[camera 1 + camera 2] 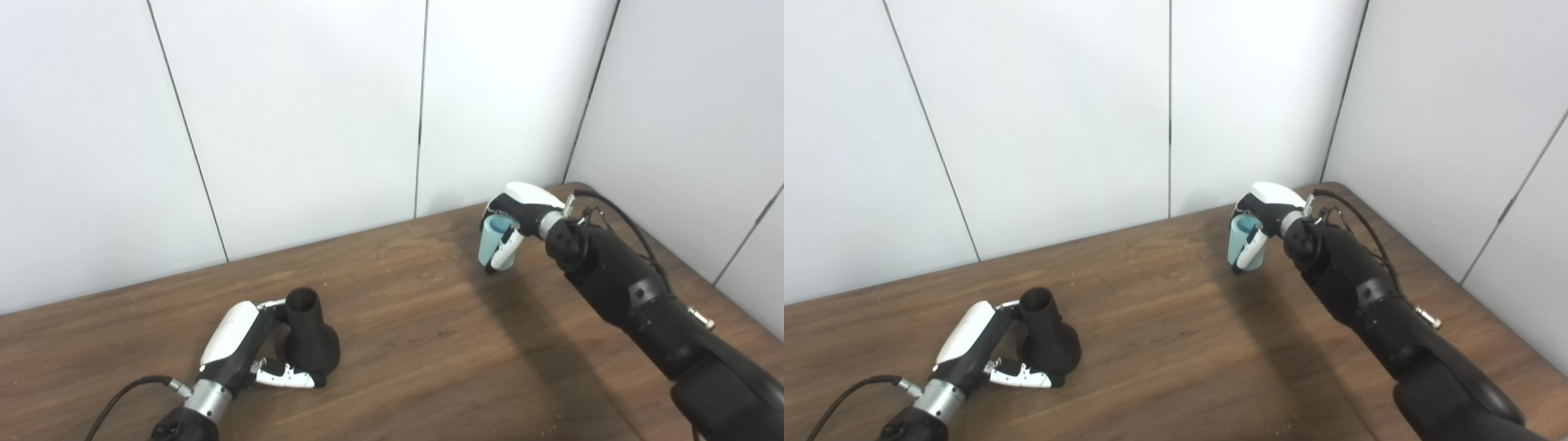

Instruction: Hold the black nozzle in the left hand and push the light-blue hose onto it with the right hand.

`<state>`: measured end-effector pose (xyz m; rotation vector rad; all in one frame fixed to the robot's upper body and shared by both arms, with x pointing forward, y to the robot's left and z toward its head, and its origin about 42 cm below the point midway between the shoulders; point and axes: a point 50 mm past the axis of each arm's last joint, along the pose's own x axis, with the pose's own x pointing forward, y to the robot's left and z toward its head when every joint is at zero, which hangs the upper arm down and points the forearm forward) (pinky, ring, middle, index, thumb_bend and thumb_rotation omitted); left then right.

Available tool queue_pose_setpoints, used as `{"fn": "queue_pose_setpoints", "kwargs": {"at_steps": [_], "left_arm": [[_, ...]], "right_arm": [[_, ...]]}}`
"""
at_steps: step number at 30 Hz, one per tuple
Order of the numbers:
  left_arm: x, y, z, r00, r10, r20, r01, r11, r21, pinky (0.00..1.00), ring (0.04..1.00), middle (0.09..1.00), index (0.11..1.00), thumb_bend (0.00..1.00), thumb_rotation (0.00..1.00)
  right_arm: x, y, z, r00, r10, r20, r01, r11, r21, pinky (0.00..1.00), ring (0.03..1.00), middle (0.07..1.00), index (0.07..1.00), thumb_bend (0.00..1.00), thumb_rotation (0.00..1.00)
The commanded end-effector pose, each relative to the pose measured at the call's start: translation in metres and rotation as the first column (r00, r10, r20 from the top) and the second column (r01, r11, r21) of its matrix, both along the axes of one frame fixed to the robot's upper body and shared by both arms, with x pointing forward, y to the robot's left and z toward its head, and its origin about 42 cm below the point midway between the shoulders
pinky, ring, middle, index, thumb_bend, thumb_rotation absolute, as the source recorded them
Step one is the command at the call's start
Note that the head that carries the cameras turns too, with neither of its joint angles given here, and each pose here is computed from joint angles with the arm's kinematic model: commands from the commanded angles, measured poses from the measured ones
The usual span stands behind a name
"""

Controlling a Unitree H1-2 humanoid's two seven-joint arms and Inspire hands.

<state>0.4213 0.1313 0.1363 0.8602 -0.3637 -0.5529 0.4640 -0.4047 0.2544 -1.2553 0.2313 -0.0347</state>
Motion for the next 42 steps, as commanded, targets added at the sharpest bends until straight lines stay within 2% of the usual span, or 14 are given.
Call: {"fn": "queue_pose_setpoints", "kwargs": {"at_steps": [1,13,17,21,23,24,26,28,31,37,39,40,42], "left_arm": [[-0.021,0.027,-0.052,0.986,0.046,-0.161,-0.011,0.978,0.207,0.84,0.581,0.492,0.483,0.53,0.0],[-0.019,0.025,-0.05,0.983,0.054,-0.177,-0.015,0.977,0.213,0.83,0.583,0.495,0.481,0.53,0.0],[-0.02,0.024,-0.05,0.98,0.052,-0.19,-0.013,0.98,0.198,0.83,0.581,0.494,0.481,0.53,0.0],[-0.021,0.021,-0.05,0.978,0.047,-0.201,-0.009,0.983,0.184,0.84,0.571,0.494,0.482,0.53,0.0],[-0.021,0.019,-0.05,0.978,0.043,-0.203,-0.006,0.984,0.178,0.85,0.571,0.493,0.482,0.53,0.0],[-0.022,0.018,-0.05,0.979,0.039,-0.201,-0.003,0.984,0.176,0.85,0.571,0.492,0.483,0.53,0.0],[-0.021,0.015,-0.05,0.98,0.033,-0.196,0.003,0.984,0.178,0.85,0.572,0.491,0.483,0.53,0.0],[-0.021,0.01,-0.048,0.981,0.028,-0.191,0.008,0.983,0.184,0.85,0.572,0.492,0.483,0.53,0.0],[-0.02,0.003,-0.045,0.981,0.03,-0.193,0.007,0.982,0.188,0.86,0.573,0.489,0.484,0.53,0.0],[-0.021,-0.008,-0.042,0.978,0.039,-0.203,0.001,0.981,0.192,0.86,0.574,0.475,0.493,0.53,0.0],[-0.021,-0.012,-0.041,0.978,0.041,-0.206,-0.001,0.981,0.192,0.86,0.573,0.475,0.493,0.53,0.0],[-0.021,-0.015,-0.04,0.978,0.039,-0.207,0.001,0.982,0.189,0.86,0.573,0.475,0.493,0.53,0.0],[-0.022,-0.02,-0.038,0.977,0.034,-0.21,0.005,0.983,0.184,0.86,0.572,0.472,0.495,0.53,0.0]], "right_arm": [[0.005,-0.004,0.032,0.993,0.006,0.114,-0.004,1.0,-0.013,0.46,0.476,0.489,0.472,0.52,0.0],[0.002,-0.009,0.032,0.983,0.039,0.181,-0.035,0.999,-0.026,0.47,0.464,0.496,0.474,0.52,0.0],[0.0,0.001,0.039,0.973,0.077,0.216,-0.073,0.997,-0.024,0.46,0.464,0.496,0.473,0.52,0.0],[-0.001,0.02,0.051,0.953,0.15,0.264,-0.15,0.988,-0.021,0.44,0.462,0.491,0.477,0.52,0.0],[-0.003,0.034,0.061,0.934,0.203,0.294,-0.203,0.979,-0.029,0.43,0.458,0.489,0.48,0.52,0.0],[-0.004,0.045,0.068,0.919,0.239,0.314,-0.242,0.97,-0.03,0.43,0.456,0.489,0.481,0.52,0.0],[-0.009,0.07,0.086,0.878,0.318,0.357,-0.327,0.944,-0.035,0.41,0.448,0.488,0.482,0.52,0.0],[-0.015,0.096,0.104,0.828,0.4,0.393,-0.417,0.908,-0.046,0.39,0.446,0.488,0.485,0.51,0.0],[-0.022,0.124,0.121,0.763,0.499,0.411,-0.507,0.856,-0.1,0.38,0.445,0.492,0.486,0.5,0.0],[-0.031,0.151,0.14,0.684,0.603,0.41,-0.581,0.791,-0.192,0.44,0.433,0.491,0.479,0.5,0.0],[-0.032,0.157,0.144,0.666,0.623,0.41,-0.599,0.774,-0.204,0.49,0.433,0.492,0.48,0.5,0.0],[-0.032,0.16,0.145,0.657,0.632,0.41,-0.61,0.766,-0.203,0.47,0.436,0.493,0.48,0.5,0.0],[-0.032,0.164,0.148,0.637,0.65,0.415,-0.634,0.747,-0.198,0.6,0.508,0.47,0.462,0.51,0.0]]}}
